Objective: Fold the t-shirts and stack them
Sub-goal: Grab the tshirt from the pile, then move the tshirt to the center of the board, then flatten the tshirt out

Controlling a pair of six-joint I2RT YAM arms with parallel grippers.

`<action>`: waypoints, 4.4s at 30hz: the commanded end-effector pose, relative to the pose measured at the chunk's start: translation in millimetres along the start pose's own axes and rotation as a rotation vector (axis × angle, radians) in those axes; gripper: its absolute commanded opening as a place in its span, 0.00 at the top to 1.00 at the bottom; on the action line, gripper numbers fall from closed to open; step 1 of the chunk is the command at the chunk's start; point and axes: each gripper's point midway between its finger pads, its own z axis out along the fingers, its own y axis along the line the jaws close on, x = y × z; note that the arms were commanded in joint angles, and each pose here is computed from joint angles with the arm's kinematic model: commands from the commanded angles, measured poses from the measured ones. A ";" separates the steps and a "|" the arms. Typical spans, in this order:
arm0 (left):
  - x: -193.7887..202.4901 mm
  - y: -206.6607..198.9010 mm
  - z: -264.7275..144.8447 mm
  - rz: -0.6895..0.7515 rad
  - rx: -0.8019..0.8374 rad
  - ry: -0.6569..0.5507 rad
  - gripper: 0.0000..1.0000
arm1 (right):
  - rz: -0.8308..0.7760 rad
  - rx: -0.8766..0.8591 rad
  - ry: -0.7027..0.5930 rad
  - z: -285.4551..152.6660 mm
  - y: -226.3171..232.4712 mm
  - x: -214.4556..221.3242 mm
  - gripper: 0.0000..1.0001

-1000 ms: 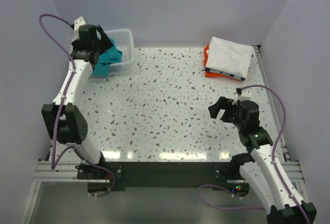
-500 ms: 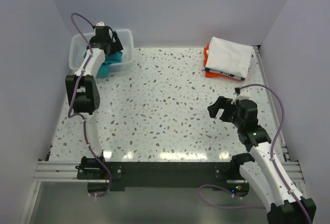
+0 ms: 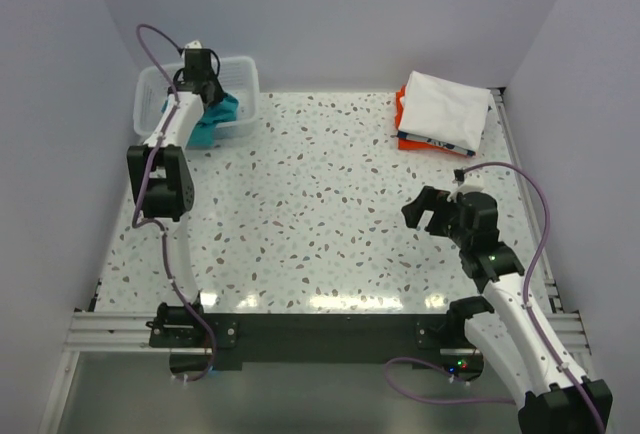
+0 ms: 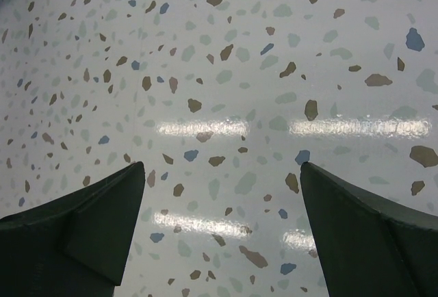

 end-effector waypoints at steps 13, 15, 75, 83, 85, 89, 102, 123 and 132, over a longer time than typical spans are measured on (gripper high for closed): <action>-182.6 -57.3 -231.4 -0.193 0.363 -0.469 1.00 | 0.006 -0.060 -0.046 -2.3 10.0 -6.3 0.01; -191.3 -60.7 -263.1 -0.209 0.407 -0.502 1.00 | 0.006 -0.061 -0.052 -3.8 10.2 -7.4 0.01; 214.9 21.2 -236.3 -0.123 0.011 0.239 0.00 | -0.023 0.050 0.201 3.3 3.8 32.9 0.01; 295.1 39.1 -250.7 -0.137 0.117 0.389 0.00 | 0.007 0.088 0.367 -7.0 7.2 74.4 0.01; 303.8 38.7 -247.4 -0.151 0.116 0.413 0.00 | 0.031 0.104 0.403 -10.8 5.2 85.9 0.01; 303.2 37.8 -235.1 -0.174 0.077 0.403 0.02 | 0.065 0.100 0.447 -15.8 6.7 103.0 0.04; 284.6 51.0 -216.1 -0.200 -0.011 0.352 0.04 | 0.088 0.115 0.558 -12.5 8.9 143.4 0.10; 238.8 98.9 -216.9 -0.286 -0.120 0.255 0.02 | 0.028 0.203 0.542 -6.0 -4.0 140.1 1.00; 238.1 76.3 -175.9 -0.306 -0.049 0.298 0.17 | 0.040 0.142 0.534 -1.3 7.6 138.9 1.00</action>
